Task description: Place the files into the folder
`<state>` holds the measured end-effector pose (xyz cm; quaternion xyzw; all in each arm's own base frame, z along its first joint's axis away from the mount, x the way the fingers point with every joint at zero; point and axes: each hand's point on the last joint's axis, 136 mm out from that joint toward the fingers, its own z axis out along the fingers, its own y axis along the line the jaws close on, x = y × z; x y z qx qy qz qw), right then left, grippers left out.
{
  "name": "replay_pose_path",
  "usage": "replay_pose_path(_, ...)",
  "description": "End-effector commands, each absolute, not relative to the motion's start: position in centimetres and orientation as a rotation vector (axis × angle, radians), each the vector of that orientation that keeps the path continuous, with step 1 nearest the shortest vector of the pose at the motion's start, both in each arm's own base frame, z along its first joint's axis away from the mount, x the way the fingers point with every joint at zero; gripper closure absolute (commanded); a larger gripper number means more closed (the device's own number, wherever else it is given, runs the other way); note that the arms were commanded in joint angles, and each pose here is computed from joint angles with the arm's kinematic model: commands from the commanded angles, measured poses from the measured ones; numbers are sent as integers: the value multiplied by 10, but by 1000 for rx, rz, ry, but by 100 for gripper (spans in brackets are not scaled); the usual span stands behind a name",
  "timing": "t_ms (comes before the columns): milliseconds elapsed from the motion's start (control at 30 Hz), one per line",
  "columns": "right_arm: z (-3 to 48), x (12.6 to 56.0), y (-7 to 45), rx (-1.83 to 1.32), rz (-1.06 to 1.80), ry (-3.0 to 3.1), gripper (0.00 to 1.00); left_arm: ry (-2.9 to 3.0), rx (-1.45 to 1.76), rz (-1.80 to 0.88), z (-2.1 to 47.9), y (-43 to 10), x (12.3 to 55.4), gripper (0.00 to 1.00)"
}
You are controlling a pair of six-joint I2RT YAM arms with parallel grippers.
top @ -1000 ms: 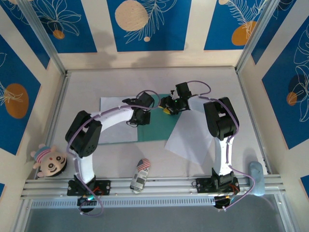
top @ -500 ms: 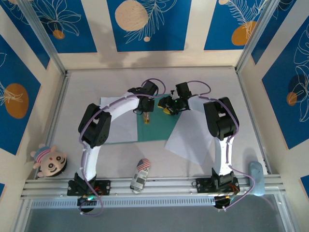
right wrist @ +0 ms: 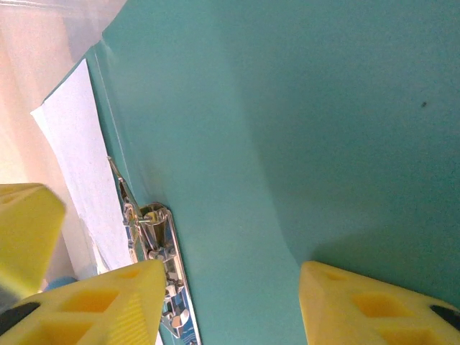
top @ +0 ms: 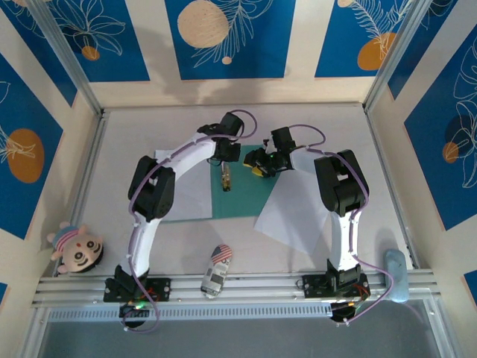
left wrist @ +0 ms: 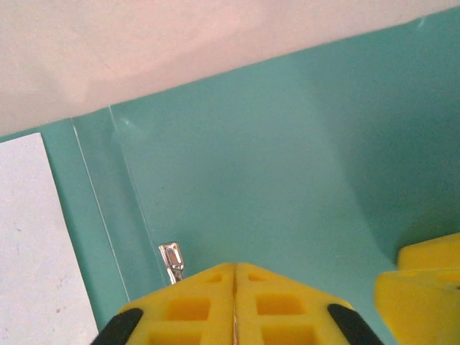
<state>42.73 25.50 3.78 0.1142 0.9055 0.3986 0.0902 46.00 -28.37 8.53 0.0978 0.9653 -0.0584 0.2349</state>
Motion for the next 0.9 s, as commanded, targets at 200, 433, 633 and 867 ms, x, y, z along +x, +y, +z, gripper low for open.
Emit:
replay_pose_path(200,108,418,260,236,1205,2640,45,2642,282,-329,158,-285,408,65)
replay_pose_path(433,170,397,227,270,1151,2551,44,2693,322,-541,174,-308,357,49)
replay_pose_path(633,187,351,174,506,1086,2511,41,2674,406,-678,181,-350,324,42)
replay_pose_path(867,166,290,114,764,990,2475,35,2618,462,-758,181,-388,305,30)
